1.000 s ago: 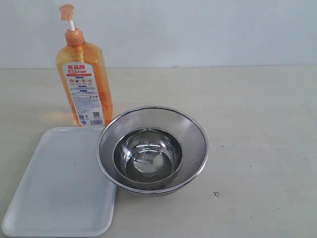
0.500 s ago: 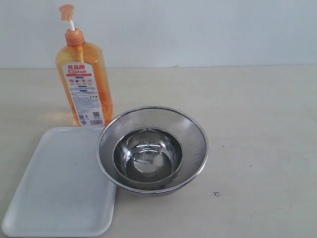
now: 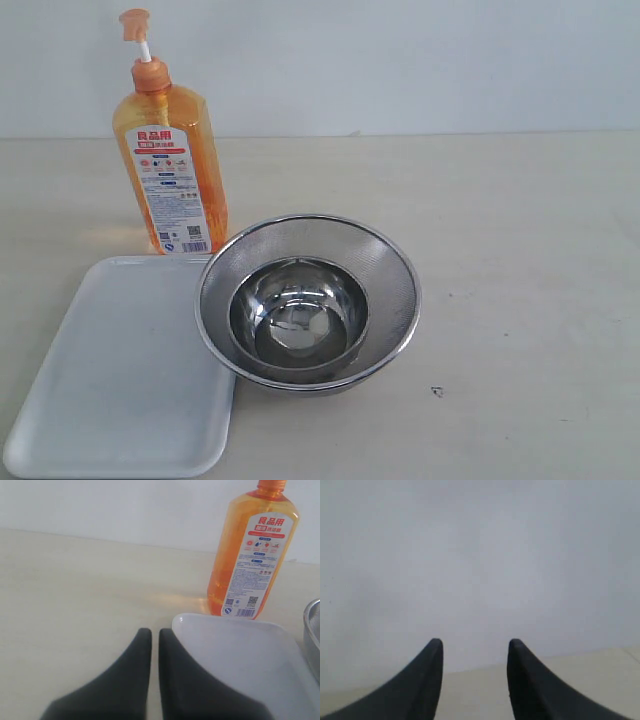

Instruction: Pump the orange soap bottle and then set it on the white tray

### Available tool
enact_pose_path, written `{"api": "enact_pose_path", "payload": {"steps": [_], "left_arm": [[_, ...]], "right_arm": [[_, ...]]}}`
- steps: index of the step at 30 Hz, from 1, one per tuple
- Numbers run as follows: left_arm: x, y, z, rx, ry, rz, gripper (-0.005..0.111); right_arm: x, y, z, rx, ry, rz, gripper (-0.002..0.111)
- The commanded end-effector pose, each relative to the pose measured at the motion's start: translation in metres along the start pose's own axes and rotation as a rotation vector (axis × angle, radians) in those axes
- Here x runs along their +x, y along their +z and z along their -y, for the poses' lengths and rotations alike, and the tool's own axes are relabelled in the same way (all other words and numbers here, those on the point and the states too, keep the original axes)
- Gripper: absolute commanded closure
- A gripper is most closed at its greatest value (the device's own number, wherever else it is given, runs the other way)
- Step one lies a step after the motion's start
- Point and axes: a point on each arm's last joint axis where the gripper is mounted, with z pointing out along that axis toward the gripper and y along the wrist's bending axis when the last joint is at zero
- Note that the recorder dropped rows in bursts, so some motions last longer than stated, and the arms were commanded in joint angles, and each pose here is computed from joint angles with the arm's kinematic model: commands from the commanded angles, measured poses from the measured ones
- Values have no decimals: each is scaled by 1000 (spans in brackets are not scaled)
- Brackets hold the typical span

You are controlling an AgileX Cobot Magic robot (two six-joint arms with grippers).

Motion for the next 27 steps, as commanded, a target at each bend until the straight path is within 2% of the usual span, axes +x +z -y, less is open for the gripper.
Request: {"api": "enact_pose_path", "payload": {"steps": [1,6,9,12,18,19,21,22,27], "left_arm": [[1,0,0,3,-1,-2,102],[1,0,0,3,-1,-2,102],[1,0,0,3,-1,-2,102],[1,0,0,3,-1,-2,102],[1,0,0,3,-1,-2,102],[1,0,0,3,-1,-2,102],[1,0,0,3,-1,-2,102],[1,0,0,3,-1,-2,102],[1,0,0,3,-1,-2,102]], "right_arm": [[-16,-2,-1,-7,1,147,70],[-37,-8,-2,-18,38,391,70],[-49,-14,0,-62,263,536,70],[-57,-19,-1,-101,362,593,70],[-83,0,-11,-92,256,460,73],[-89,8,-13,-89,262,422,77],[-104,24,-16,-86,252,361,94],[-111,34,-18,-84,226,330,105],[-128,91,-34,-148,128,138,108]]}}
